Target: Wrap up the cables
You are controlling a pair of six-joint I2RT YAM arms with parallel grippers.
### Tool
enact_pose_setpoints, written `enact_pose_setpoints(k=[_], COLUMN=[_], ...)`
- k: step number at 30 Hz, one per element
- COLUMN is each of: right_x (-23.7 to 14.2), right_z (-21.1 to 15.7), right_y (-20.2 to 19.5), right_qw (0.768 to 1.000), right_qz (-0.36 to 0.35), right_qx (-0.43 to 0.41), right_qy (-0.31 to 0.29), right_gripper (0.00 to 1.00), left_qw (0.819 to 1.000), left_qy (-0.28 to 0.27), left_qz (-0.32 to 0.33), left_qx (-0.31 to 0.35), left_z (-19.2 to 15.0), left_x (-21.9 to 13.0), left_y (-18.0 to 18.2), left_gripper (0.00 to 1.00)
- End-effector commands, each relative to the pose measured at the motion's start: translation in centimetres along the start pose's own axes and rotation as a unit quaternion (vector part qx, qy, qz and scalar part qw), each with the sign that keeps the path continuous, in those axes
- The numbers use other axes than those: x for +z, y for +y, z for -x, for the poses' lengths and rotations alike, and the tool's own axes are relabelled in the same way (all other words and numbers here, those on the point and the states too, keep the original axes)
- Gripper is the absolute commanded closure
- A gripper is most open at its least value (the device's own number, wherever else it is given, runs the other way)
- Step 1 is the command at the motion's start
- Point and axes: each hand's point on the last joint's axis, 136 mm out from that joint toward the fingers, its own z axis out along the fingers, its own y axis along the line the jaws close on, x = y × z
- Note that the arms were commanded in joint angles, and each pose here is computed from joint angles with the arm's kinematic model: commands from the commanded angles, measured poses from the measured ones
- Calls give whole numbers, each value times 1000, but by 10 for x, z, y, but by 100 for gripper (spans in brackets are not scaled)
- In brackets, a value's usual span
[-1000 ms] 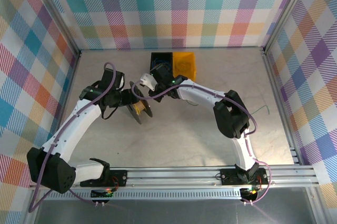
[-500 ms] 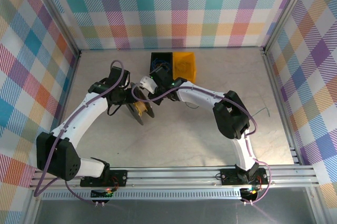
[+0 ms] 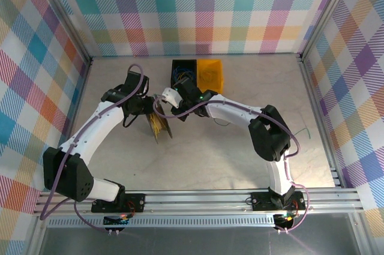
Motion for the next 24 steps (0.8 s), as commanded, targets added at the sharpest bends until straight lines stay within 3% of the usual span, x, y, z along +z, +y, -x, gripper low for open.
enact_pose_setpoints(k=[1, 9, 20, 24], right_x=[-13, -13, -11, -12], right_z=[8, 8, 8, 8], right_y=[7, 10, 10, 8], right_qw=[1000, 1000, 1000, 1000], right_qz=[5, 8, 8, 6], right_qx=[4, 2, 4, 6], right_qy=[-16, -16, -15, -16], right_gripper=[100, 100, 100, 100], left_qw=[1000, 1000, 999, 999], left_qy=[-8, -6, 5, 7], left_qz=[11, 13, 31, 32], left_qx=[20, 23, 25, 32], left_z=[12, 17, 14, 17], left_x=[-3, 3, 8, 8], left_y=[-1, -3, 2, 1], left_gripper=[57, 66, 100, 100])
